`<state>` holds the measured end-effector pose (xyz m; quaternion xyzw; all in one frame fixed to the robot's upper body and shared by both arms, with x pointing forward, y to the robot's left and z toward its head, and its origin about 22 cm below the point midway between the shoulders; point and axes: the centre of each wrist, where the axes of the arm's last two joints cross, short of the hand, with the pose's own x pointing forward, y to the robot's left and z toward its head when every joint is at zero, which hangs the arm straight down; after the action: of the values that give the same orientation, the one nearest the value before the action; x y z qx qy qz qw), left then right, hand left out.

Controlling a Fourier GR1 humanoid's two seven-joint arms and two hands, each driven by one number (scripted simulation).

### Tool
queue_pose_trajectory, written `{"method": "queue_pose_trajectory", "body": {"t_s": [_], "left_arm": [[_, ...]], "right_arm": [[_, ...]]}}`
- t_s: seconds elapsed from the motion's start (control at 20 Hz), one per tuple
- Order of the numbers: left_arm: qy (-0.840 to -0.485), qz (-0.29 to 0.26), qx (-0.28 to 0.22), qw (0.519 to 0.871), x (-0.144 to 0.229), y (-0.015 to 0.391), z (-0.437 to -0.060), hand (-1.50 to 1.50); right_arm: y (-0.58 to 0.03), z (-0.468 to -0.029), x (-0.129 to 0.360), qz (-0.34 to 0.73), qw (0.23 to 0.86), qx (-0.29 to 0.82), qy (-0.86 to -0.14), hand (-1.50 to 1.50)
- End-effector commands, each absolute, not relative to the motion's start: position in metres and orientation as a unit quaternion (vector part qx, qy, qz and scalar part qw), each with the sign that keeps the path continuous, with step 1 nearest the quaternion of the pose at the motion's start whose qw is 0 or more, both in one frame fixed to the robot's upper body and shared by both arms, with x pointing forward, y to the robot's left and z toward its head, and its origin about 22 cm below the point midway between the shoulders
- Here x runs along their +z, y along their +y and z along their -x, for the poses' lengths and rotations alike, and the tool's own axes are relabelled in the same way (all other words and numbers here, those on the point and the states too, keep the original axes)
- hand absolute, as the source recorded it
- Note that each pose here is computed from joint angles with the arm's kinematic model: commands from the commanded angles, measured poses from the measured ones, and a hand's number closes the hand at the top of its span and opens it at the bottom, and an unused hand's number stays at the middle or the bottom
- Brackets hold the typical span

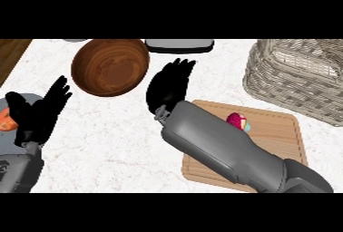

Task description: Pick the cupcake from the cutting board and place it in the basket

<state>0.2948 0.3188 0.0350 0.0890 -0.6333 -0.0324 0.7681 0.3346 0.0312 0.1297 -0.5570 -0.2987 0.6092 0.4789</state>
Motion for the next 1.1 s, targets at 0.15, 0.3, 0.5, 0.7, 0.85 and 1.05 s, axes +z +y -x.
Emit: {"method": "queue_pose_trajectory", "body": {"t_s": [0.15, 0.3, 0.5, 0.7, 0.85, 1.05], "left_arm": [[-0.639, -0.094, -0.033, 0.763, 0.037, 0.323, -0.296, 0.00], [-0.638, -0.093, -0.024, 0.764, 0.043, 0.333, -0.287, 0.00], [-0.639, -0.092, -0.034, 0.763, 0.033, 0.308, -0.295, 0.00], [-0.637, -0.087, -0.030, 0.765, 0.041, 0.296, -0.306, 0.00], [-0.645, -0.094, -0.033, 0.757, 0.050, 0.320, -0.292, 0.00], [-0.635, -0.090, -0.034, 0.767, 0.039, 0.307, -0.294, 0.00]], "right_arm": [[-0.004, -0.333, 0.090, 0.616, 0.488, 0.553, -0.277, -1.50], [-0.030, -0.324, 0.098, 0.606, 0.497, 0.530, -0.323, -1.50], [-0.057, -0.324, 0.071, 0.610, 0.502, 0.527, -0.312, -1.50], [-0.076, -0.333, 0.043, 0.615, 0.519, 0.538, -0.250, -1.50], [-0.082, -0.332, 0.056, 0.618, 0.528, 0.535, -0.232, -1.50], [-0.090, -0.328, 0.034, 0.610, 0.538, 0.541, -0.213, -1.50]]}}
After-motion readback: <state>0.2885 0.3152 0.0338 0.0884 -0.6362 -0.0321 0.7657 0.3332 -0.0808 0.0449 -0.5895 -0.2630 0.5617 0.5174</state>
